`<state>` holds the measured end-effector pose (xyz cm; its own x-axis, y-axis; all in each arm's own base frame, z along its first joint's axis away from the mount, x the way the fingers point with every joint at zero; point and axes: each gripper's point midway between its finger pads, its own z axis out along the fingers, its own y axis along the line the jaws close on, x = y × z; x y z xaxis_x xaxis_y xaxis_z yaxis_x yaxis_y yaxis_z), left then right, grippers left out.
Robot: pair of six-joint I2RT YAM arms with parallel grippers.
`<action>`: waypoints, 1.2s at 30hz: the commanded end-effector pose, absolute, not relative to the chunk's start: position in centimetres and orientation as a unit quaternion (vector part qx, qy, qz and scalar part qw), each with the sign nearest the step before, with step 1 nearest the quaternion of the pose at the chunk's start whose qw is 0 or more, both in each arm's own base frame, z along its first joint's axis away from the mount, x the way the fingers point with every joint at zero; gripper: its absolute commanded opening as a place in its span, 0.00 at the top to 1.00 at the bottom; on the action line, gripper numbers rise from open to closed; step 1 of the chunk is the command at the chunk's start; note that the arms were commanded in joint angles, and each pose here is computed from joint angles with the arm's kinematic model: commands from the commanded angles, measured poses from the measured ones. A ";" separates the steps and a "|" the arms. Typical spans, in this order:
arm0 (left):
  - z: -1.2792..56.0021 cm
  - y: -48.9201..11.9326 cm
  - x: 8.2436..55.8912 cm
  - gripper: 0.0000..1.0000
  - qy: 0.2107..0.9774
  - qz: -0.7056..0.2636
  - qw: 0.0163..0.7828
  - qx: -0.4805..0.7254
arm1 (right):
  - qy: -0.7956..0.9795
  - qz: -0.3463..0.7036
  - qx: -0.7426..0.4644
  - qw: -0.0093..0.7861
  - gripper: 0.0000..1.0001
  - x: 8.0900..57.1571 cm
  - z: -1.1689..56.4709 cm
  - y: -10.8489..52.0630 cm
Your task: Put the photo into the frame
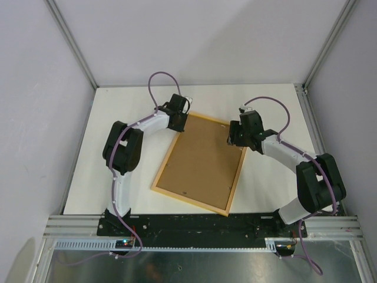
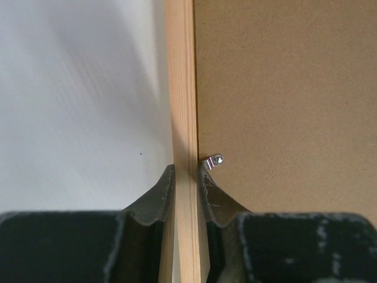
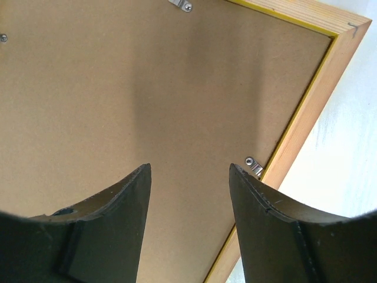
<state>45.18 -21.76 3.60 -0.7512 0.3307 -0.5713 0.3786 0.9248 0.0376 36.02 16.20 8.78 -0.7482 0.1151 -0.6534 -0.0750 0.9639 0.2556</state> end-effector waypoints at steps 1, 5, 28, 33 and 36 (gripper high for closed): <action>8.9 -21.6 47.4 0.83 0.930 -0.065 0.349 0.098 | 0.915 0.140 0.010 0.377 0.39 36.3 10.5 16.0; 10.6 -18.7 46.2 0.69 0.938 -0.070 0.339 -0.018 | 0.913 0.140 0.011 0.383 0.39 36.4 10.9 15.8; 9.8 -12.0 22.1 0.37 0.874 -0.179 0.226 -0.391 | 0.910 0.166 0.009 0.380 0.39 36.2 11.5 16.4; 7.8 -11.5 18.3 0.32 0.877 -0.160 0.189 -0.413 | 0.913 0.164 0.012 0.374 0.40 36.3 11.0 16.4; 7.1 -11.5 17.2 0.31 0.876 -0.157 0.176 -0.422 | 0.914 0.164 0.014 0.371 0.40 36.3 10.6 16.5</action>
<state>18.88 -11.77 7.83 -0.6266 -0.7451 -0.2283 -0.6116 0.6518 -0.4485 36.03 16.31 10.25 -0.7351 0.1375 -0.6639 -0.0914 0.9502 0.2980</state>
